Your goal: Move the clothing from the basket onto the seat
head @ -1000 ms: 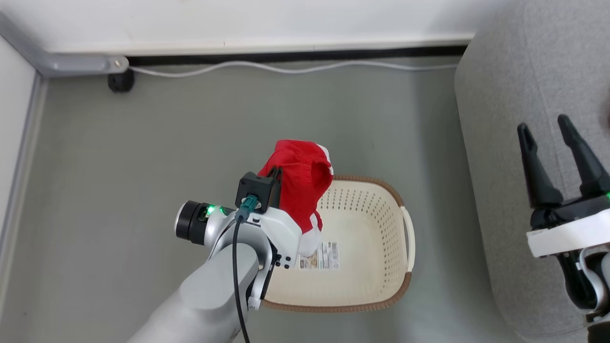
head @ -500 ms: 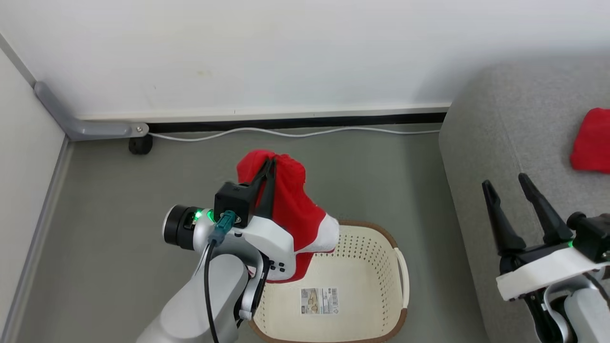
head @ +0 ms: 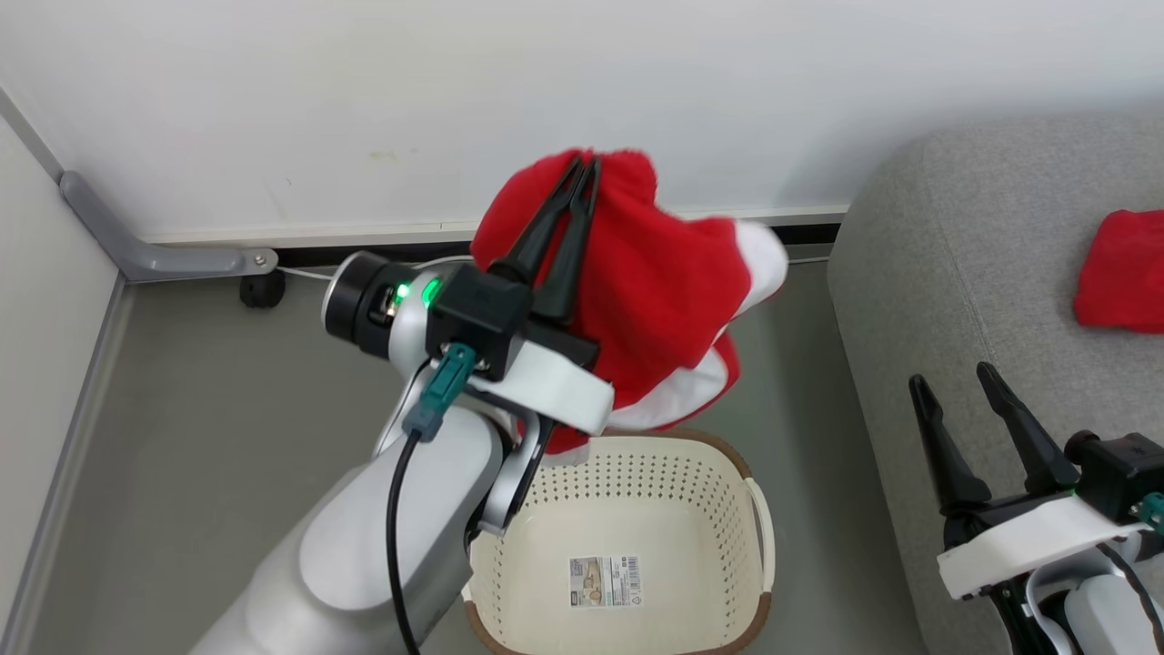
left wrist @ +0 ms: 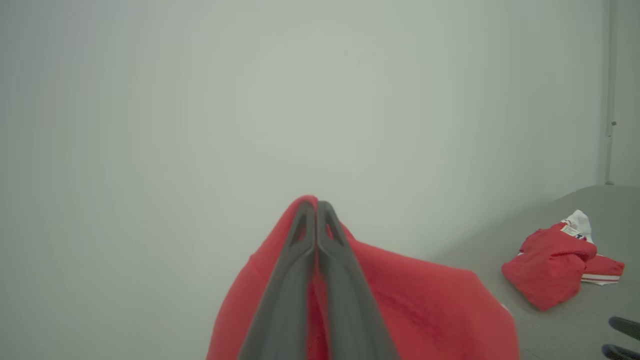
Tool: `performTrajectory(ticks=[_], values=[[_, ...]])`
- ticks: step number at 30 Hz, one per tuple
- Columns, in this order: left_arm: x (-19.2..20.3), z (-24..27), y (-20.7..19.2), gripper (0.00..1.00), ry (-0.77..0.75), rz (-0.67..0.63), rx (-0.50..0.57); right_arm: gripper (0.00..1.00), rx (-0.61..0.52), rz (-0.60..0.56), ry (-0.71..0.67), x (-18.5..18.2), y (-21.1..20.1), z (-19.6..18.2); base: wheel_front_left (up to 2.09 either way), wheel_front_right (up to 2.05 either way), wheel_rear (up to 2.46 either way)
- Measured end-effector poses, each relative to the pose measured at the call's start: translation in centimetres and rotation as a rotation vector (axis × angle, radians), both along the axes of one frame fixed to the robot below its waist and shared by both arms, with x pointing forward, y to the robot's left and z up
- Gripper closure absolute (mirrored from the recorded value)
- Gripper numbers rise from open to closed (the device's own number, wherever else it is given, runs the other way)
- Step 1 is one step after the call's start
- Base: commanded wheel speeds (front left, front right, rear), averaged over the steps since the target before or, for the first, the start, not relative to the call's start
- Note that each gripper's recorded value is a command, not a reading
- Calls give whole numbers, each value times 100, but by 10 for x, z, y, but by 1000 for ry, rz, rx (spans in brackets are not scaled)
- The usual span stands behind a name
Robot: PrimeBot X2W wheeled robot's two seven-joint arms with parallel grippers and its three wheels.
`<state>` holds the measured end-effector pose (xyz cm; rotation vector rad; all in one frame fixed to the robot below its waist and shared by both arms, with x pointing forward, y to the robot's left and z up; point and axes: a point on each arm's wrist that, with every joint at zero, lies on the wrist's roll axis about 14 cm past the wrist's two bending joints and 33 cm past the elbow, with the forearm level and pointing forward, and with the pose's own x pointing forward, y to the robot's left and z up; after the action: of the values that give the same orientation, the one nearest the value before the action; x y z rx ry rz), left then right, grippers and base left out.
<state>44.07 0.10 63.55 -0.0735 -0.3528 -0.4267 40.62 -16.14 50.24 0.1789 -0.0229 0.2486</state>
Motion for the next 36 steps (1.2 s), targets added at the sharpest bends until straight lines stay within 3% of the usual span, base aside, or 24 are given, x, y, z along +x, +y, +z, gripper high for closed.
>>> performTrajectory(ticks=[6, 14, 24, 29, 36], values=[[-6, 38, -10, 100, -94, -38, -13, 0, 3, -1, 9, -2, 0, -3, 0, 0, 0], [-8, 40, -22, 100, -91, -71, -10, 0, 7, 17, 15, -5, 7, -5, 0, 0, 0], [1, 27, -28, 100, -61, -75, -8, 0, 133, 273, -147, -14, 84, 57, 0, 0, 0], [5, 23, -32, 100, -51, -82, -5, 0, 112, 381, -154, -22, 107, 59, 0, 0, 0], [4, 28, -43, 100, -68, -108, -5, 0, 44, 401, -153, -7, 115, 51, 0, 0, 0]])
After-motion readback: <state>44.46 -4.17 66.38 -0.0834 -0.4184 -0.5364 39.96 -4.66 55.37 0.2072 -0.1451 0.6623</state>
